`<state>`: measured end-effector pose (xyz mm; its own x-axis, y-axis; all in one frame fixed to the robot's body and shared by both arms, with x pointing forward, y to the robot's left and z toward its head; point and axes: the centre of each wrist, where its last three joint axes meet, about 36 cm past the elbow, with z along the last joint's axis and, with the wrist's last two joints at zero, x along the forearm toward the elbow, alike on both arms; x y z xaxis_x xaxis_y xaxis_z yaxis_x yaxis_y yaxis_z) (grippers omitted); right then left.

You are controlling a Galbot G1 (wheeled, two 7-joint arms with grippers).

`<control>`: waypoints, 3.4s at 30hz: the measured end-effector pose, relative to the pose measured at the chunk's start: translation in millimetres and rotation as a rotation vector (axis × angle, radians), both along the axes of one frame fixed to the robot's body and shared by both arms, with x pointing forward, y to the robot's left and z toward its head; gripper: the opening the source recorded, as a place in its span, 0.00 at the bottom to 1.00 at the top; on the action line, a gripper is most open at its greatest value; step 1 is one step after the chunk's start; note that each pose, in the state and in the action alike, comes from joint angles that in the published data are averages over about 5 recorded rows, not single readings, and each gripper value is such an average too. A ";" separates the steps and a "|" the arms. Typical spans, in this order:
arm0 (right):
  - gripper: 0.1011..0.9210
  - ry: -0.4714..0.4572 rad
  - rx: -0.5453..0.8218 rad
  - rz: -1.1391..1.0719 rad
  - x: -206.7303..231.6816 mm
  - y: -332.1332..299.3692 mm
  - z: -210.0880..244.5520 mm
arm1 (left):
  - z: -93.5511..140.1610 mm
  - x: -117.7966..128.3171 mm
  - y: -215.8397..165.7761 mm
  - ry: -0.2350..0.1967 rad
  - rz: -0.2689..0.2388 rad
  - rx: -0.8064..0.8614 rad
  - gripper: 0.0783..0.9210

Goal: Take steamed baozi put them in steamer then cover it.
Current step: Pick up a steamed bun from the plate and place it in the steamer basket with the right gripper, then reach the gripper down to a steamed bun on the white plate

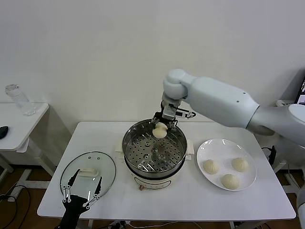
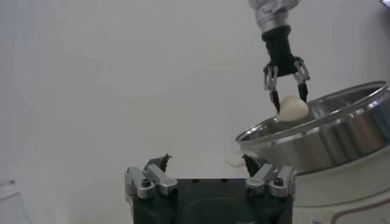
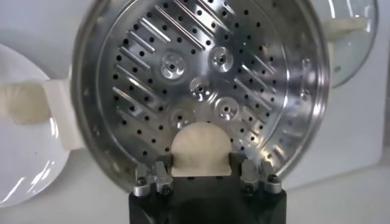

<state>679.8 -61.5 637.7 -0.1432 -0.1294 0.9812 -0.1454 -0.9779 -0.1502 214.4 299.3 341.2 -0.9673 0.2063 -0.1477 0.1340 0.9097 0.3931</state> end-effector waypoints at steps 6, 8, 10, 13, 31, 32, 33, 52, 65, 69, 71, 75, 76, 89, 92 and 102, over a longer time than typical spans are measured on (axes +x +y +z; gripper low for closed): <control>0.66 0.000 -0.021 0.006 -0.1 12.7 -14.1 | 0.2 0.0 0.4 -0.004 0.003 -0.001 0.88; 0.66 -0.002 -0.024 0.005 0.5 16.5 -17.1 | 0.2 -0.2 0.6 -0.005 0.005 -0.001 0.88; 0.67 -0.004 -0.027 0.003 0.9 20.2 -20.2 | 0.3 -0.2 0.9 -0.006 0.007 -0.001 0.88; 0.69 -0.004 -0.030 0.001 1.3 25.4 -25.5 | 0.4 0.1 1.6 -0.008 0.009 0.000 0.88; 0.88 0.007 0.034 -0.097 1.3 0.9 7.5 | 5.0 4.1 5.8 -0.026 0.019 0.001 0.88; 0.88 0.012 0.042 -0.126 2.7 -7.7 14.4 | 4.7 4.6 5.4 -0.025 0.018 0.000 0.88; 0.88 0.017 0.052 -0.160 4.4 -17.5 21.6 | 4.5 5.1 4.8 -0.025 0.018 -0.001 0.88; 0.88 0.262 0.152 -0.973 4.8 -251.1 -2.0 | 8.0 11.8 -4.0 -0.030 -0.008 -0.002 0.88; 0.88 0.332 0.118 -1.173 -19.4 -292.1 -92.5 | 6.8 8.0 -3.4 -0.025 0.004 0.001 0.88; 0.88 0.335 0.114 -1.202 -24.9 -296.7 -111.5 | 6.3 6.5 -2.6 -0.023 0.006 0.002 0.88; 0.88 0.336 0.115 -1.213 -27.0 -297.6 -119.4 | 5.7 6.0 -2.1 -0.022 0.007 0.003 0.88; 0.88 0.337 0.117 -1.230 -30.8 -297.5 -133.0 | 5.5 6.1 -1.7 -0.023 0.011 0.003 0.88; 0.88 0.337 0.117 -1.233 -31.5 -297.4 -136.1 | 5.6 6.0 -1.7 -0.023 0.011 0.003 0.88; 0.88 0.320 0.120 -1.254 -37.8 -295.4 -164.6 | 9.1 8.9 3.2 -0.032 0.031 0.002 0.88; 0.87 0.316 0.124 -1.256 -38.2 -294.9 -168.0 | 11.1 11.4 5.7 -0.038 0.039 0.002 0.88; 0.71 0.302 0.144 -1.263 -40.5 -298.3 -165.5 | 16.6 16.2 10.3 -0.055 0.056 -0.005 0.88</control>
